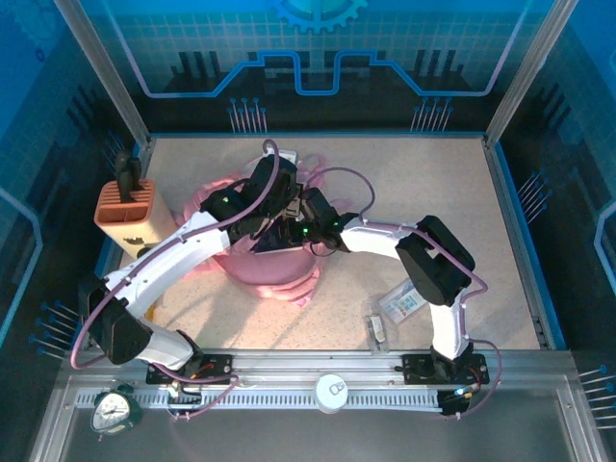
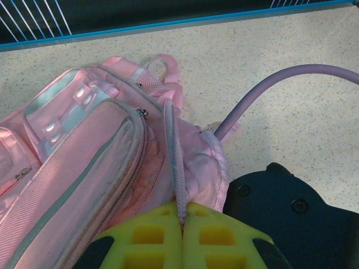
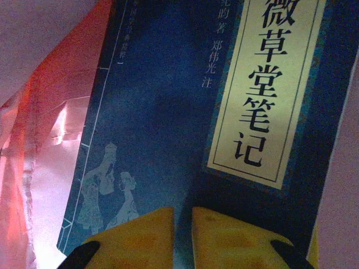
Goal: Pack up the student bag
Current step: Place the book in the student bag.
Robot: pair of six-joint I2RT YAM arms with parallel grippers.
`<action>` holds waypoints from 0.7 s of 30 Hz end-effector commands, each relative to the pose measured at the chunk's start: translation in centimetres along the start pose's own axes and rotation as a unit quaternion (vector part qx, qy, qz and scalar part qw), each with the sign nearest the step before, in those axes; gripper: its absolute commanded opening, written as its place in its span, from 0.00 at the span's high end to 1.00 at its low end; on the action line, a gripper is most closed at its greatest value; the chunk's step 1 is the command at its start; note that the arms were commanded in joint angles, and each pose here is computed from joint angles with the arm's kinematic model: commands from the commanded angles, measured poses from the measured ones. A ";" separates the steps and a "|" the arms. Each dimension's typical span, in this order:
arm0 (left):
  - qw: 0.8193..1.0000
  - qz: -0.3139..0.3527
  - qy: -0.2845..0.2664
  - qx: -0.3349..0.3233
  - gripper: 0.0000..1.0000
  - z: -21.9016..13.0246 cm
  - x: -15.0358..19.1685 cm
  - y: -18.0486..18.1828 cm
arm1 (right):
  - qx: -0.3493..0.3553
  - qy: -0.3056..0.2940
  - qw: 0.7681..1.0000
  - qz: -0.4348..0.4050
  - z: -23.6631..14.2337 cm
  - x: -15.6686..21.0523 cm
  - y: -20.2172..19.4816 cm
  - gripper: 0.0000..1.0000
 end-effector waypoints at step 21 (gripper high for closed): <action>0.995 -0.050 -0.078 0.028 1.00 -2.5 -2.1 0.1 | 0.057 0.065 0.994 -0.060 -7.8 7.2 -1.4 0.78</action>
Point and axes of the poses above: each hand's point on the last joint's axis, 136 mm out from that joint toward the fingers, its own z axis out along the fingers, its own y axis along the line the jaws close on, x = y × z, the point moved 10 cm from there along -z, back along the fingers, and after that the axes turned 13 degrees about z, right-handed, at the moved point
